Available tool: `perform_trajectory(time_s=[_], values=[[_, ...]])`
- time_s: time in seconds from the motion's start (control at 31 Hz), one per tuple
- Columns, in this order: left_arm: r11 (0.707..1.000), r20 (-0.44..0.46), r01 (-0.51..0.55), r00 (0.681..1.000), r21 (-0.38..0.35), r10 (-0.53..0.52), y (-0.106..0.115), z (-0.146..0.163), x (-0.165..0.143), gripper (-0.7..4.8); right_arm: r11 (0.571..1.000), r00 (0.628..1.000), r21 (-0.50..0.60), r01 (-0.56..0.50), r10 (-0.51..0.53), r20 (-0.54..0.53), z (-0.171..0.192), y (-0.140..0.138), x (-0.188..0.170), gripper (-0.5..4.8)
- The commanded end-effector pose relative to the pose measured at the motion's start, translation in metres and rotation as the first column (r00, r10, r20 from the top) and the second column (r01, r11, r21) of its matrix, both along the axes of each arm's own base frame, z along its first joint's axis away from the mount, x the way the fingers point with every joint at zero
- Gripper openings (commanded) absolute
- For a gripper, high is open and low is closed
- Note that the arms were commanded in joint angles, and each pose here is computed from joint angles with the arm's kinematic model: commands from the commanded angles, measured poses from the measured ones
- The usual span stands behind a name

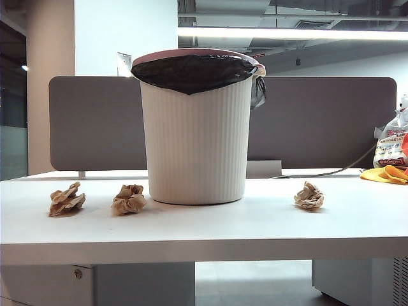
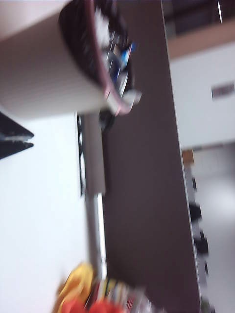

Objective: Pick up all the trash on the table and put it in the trash can.

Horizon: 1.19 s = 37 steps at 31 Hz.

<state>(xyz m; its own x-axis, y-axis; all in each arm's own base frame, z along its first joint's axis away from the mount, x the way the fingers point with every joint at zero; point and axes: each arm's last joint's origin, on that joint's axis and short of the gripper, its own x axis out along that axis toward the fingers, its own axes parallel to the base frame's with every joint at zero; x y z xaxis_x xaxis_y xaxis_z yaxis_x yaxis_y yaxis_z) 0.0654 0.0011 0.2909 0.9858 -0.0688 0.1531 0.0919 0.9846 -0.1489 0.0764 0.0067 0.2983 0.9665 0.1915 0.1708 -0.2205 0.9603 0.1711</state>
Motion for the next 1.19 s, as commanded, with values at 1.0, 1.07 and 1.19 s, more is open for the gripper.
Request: perform_trajectory(time_s=[1.0,1.07,1.19], values=[[0.966,-0.598,0.203,0.798,0.161,-0.068,-0.061,0.002,0.156,0.82,0.78,0.781,-0.095,-0.618,0.595,-0.19,0.074,0.165,0.058,-0.05],[0.963,-0.622,0.203,0.781,0.176,-0.052,-0.064,-0.009,0.169,2.52,0.763,0.764,-0.095,-0.639,0.615,-0.196,0.07,0.175,0.059,-0.05],[0.948,-0.651,0.234,0.758,0.218,-0.038,-0.07,-0.029,0.19,4.79,0.751,0.748,-0.09,-0.654,0.625,-0.222,0.063,0.185,0.063,-0.05]])
